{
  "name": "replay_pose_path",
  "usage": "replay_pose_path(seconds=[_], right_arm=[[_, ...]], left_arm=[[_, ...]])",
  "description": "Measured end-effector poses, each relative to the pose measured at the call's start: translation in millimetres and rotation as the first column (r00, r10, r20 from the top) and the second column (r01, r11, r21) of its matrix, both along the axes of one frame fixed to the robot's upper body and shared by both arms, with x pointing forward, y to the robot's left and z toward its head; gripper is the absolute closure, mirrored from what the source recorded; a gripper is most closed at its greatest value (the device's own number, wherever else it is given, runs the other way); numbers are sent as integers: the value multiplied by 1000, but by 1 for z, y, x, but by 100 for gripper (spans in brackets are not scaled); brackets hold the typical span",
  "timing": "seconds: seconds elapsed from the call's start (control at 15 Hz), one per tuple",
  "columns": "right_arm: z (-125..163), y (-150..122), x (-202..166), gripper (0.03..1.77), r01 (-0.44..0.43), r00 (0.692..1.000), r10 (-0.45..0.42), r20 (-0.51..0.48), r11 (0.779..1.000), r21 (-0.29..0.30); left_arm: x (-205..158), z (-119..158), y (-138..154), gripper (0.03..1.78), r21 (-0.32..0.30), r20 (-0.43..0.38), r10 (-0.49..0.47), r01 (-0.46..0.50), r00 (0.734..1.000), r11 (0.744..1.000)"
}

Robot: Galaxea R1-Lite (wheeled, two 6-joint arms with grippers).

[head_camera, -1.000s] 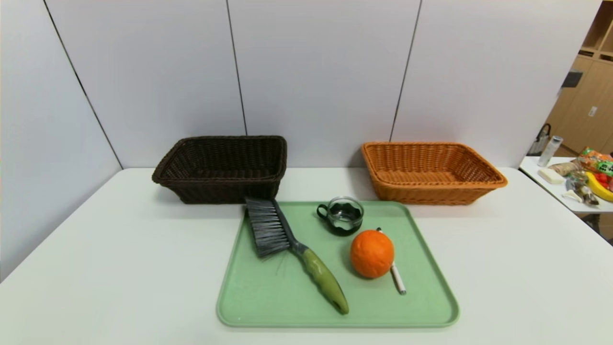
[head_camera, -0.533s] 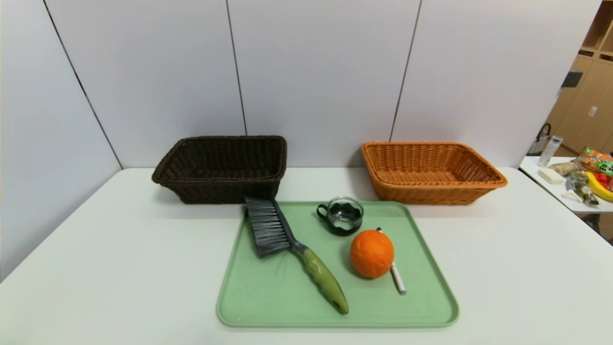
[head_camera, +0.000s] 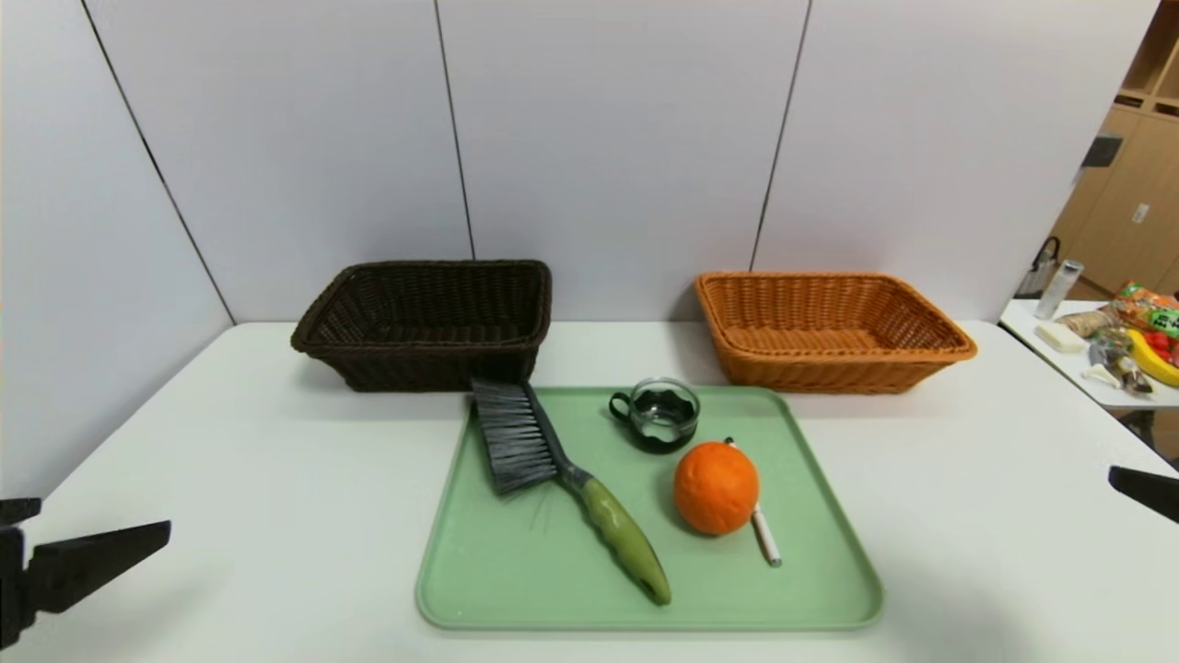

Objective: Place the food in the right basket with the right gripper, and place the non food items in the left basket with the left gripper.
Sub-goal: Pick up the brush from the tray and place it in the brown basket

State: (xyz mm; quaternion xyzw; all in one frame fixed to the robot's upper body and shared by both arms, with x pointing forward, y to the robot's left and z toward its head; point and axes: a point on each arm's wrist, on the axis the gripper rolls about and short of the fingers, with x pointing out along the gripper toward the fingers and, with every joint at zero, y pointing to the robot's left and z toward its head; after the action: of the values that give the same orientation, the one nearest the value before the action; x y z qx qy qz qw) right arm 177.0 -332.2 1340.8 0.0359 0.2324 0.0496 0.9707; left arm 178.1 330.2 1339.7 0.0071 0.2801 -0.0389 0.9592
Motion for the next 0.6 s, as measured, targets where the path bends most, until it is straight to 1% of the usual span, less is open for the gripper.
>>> replay_pose_path(seconds=[0.13,0.27,0.47,0.6], right_arm=[[6,1,18,10,2,999,-1,-54,1000,16],[9,1,35,10,-4,995,6,-97,1000,21],[7,5,59,10,-37,987,42,-158,999,36],[4,11,74,10,-71,978,77,-192,997,41]], left_arm=[[24,6,-7,12,-27,-55,-46,44,997,999],[39,13,-19,12,-89,-118,-80,70,990,994],[56,21,-41,12,-172,-214,-125,89,969,981],[70,21,-57,12,-187,-246,-141,96,959,978]])
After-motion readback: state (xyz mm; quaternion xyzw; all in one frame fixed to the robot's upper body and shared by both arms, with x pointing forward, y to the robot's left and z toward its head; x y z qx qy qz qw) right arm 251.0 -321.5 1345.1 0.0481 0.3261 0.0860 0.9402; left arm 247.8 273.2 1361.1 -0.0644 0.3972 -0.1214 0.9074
